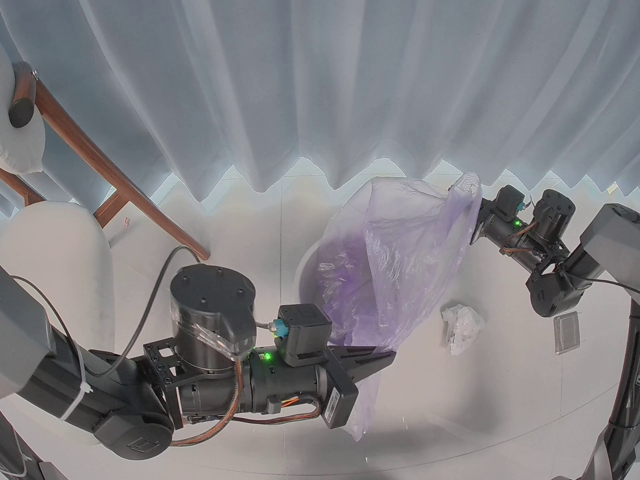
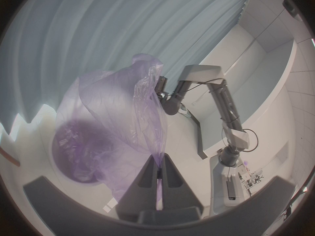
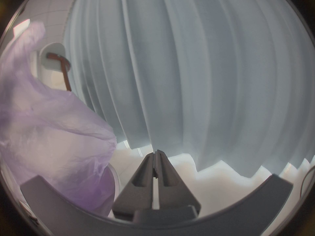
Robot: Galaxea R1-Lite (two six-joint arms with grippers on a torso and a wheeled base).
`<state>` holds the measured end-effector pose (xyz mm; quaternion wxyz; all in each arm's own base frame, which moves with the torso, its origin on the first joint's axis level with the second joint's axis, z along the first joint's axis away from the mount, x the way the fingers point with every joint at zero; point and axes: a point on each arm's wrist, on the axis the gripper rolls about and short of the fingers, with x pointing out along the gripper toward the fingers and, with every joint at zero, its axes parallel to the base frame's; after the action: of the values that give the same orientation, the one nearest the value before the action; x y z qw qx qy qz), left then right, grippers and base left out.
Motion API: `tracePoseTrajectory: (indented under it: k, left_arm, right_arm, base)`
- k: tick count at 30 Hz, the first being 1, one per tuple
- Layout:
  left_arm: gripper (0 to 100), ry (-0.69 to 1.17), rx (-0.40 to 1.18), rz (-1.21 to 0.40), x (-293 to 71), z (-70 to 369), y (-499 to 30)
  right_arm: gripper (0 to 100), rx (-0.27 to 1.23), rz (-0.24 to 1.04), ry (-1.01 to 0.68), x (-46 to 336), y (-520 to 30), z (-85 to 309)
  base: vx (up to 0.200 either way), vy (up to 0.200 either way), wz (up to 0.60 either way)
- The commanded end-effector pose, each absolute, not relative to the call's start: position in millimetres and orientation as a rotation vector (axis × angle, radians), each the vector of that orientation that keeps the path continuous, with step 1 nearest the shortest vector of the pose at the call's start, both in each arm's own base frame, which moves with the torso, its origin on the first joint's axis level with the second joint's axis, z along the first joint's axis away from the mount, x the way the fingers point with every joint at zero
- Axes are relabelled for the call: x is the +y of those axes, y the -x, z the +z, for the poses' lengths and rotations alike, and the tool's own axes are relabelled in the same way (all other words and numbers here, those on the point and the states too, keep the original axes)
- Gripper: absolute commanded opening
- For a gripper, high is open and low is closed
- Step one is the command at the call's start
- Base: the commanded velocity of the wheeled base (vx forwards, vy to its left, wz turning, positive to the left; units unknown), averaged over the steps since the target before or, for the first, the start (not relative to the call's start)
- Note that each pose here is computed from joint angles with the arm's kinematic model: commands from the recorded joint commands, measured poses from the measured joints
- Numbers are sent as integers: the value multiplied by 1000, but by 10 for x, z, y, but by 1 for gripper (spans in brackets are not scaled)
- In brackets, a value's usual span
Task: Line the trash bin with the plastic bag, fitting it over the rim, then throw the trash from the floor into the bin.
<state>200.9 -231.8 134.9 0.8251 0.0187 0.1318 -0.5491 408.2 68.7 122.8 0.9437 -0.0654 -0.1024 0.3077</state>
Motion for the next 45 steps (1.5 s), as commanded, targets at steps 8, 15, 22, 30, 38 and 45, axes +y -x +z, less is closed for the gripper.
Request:
tracePoseTrajectory:
  k: [8,15,22,30,38,45]
  left_arm:
    - [0,-24,341,-1179,-2268,1166,-2104]
    - [0,3,356,-1134,-2198,1131,-2216]
    - [0,101,344,-1122,-2225,1191,-2219]
    - [0,112,322,-1080,-2152,1230,-2320]
    - [0,115,316,-1041,-2075,1235,-2396]
    - [0,113,311,-976,-2081,1211,-2537]
  right_arm:
    - [0,-433,733,218,836,-4560,890]
    - [0,-492,822,290,953,-4561,938]
    - [0,-513,975,295,1359,-4431,918]
    - [0,-359,1131,250,1649,-4024,622]
    - [0,-112,1210,215,1641,-3548,148]
    - [0,-91,1157,191,1497,-3682,85]
  base:
    - [0,0,0]
    - [0,0,0]
    - [0,0,0]
    - [0,0,0]
    - [0,0,0]
    - [0,0,0]
